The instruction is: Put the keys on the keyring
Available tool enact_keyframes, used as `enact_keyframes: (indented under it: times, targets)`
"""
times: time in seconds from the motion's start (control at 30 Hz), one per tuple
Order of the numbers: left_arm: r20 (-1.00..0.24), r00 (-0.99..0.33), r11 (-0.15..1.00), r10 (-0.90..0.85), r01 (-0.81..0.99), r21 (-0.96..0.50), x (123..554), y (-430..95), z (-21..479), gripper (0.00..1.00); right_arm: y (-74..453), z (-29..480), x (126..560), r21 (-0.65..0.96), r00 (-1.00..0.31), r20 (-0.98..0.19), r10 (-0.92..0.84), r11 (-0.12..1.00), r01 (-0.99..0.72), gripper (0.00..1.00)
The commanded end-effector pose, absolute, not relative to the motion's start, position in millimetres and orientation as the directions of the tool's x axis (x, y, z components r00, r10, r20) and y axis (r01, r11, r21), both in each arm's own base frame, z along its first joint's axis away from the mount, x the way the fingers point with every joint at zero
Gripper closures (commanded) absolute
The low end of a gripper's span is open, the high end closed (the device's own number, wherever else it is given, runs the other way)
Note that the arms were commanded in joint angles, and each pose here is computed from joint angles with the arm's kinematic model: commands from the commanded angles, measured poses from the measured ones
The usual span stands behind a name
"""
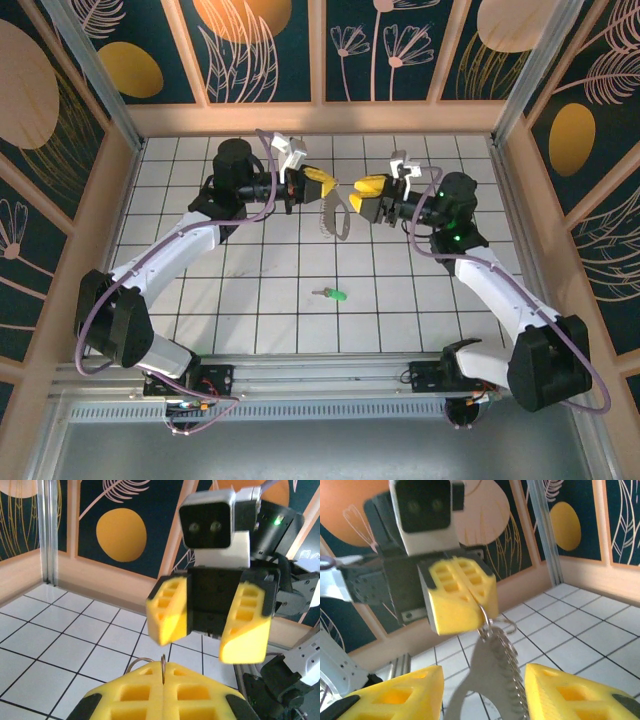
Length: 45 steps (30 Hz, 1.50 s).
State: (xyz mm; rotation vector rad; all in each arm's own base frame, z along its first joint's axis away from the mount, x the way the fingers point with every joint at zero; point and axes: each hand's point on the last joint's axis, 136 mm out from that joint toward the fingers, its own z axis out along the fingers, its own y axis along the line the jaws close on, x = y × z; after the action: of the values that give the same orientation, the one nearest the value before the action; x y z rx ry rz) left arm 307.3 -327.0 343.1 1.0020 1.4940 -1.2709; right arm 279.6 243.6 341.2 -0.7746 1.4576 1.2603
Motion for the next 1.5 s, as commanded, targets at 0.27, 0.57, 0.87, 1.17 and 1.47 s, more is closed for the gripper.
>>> enact_keyframes:
  times: [0.27, 0.57, 0.87, 1.17, 1.47]
  targets:
    - [-0.983, -0.179, 0.092, 0.046, 0.980, -0.175, 294, -326, 363, 1.00, 253, 363, 288, 0.310, -0.281, -0.943, 0.178, 0.159, -0.937, 0.54]
    - [-0.979, -0.195, 0.074, 0.064, 0.979, -0.190, 297, -329, 358, 1.00, 268, 357, 288, 0.313, -0.298, -0.945, 0.134, 0.105, -0.944, 0.59]
    - [-0.975, -0.211, 0.062, 0.074, 0.976, -0.207, 301, -335, 353, 1.00, 274, 353, 294, 0.316, -0.306, -0.946, 0.111, 0.091, -0.944, 0.74]
    - [-0.972, -0.219, 0.056, 0.084, 0.975, -0.215, 304, -339, 349, 1.00, 277, 351, 298, 0.314, -0.307, -0.947, 0.094, 0.076, -0.946, 1.00]
    - [-0.971, -0.209, 0.377, -0.115, 0.895, -0.237, 341, -310, 384, 0.36, 254, 355, 314, 0.304, -0.282, -0.946, 0.158, 0.140, -0.942, 1.00]
